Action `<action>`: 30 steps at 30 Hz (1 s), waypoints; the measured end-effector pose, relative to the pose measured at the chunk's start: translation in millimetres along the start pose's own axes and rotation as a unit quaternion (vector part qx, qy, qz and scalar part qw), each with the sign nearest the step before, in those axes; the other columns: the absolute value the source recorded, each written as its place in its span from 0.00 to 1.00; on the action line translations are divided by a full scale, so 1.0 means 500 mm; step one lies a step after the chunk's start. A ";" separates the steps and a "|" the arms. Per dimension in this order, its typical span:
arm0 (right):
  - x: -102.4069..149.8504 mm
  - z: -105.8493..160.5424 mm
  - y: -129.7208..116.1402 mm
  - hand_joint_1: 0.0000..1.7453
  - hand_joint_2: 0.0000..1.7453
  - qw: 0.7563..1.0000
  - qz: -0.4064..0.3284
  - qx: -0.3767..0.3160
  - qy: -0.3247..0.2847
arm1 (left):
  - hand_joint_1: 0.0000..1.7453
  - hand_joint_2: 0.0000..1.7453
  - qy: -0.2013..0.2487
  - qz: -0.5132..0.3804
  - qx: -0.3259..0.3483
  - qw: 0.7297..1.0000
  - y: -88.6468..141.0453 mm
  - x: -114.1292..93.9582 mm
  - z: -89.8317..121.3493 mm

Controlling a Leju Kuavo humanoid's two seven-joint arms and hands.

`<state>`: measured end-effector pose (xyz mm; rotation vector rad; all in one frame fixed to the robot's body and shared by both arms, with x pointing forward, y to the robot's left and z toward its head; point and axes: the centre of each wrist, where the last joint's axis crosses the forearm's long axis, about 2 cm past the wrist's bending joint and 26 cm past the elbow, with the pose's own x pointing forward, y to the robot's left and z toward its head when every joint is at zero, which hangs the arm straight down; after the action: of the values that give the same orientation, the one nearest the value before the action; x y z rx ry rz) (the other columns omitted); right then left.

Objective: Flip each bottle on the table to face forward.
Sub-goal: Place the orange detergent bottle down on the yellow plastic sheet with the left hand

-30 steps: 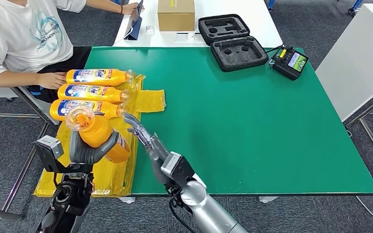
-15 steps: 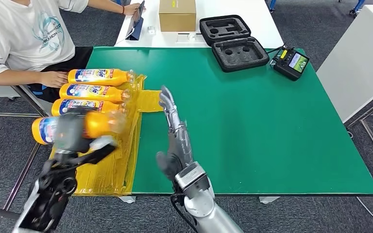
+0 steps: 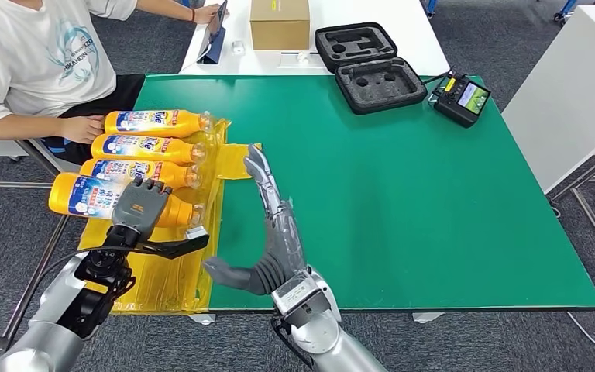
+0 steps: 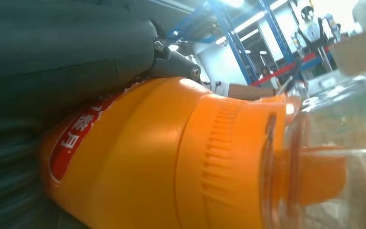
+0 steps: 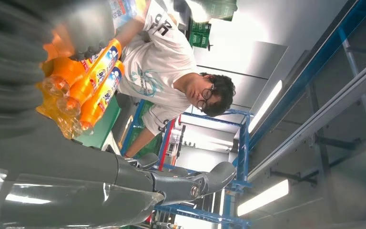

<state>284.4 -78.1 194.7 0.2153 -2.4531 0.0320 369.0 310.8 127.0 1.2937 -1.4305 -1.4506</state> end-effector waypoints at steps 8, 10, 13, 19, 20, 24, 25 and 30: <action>0.000 0.001 0.001 0.00 1.00 1.000 0.005 0.001 -0.002 | 1.00 1.00 -0.019 0.027 -0.055 0.998 -0.016 0.005 0.002; 0.001 0.002 0.001 0.00 1.00 1.000 0.005 0.002 -0.002 | 1.00 1.00 -0.024 0.047 -0.064 0.997 -0.020 0.005 0.003; 0.000 0.002 0.001 0.00 1.00 1.000 0.006 0.003 -0.002 | 1.00 1.00 -0.026 0.073 -0.074 0.994 -0.025 0.004 0.005; 0.000 0.003 -0.001 0.00 1.00 1.000 0.007 0.004 -0.002 | 1.00 1.00 -0.025 0.088 -0.083 0.992 -0.031 0.004 0.006; 0.000 0.003 -0.001 0.00 1.00 1.000 0.007 0.004 -0.002 | 1.00 1.00 -0.025 0.096 -0.086 0.991 -0.032 0.003 0.006; -0.002 0.005 -0.001 0.00 1.00 1.000 0.009 0.009 -0.001 | 1.00 1.00 -0.025 0.156 -0.094 0.983 -0.036 -0.005 0.008; -0.002 0.005 -0.001 0.00 1.00 1.000 0.010 0.010 -0.001 | 1.00 1.00 -0.026 0.170 -0.092 0.981 -0.037 -0.007 0.009; -0.007 0.010 0.001 0.00 1.00 1.000 0.011 0.022 0.003 | 0.59 1.00 -0.027 0.233 -0.080 0.969 -0.043 -0.006 0.013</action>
<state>284.1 -77.7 188.6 0.2076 -2.4508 0.0947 366.8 318.3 105.5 0.7557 -1.4933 -1.2551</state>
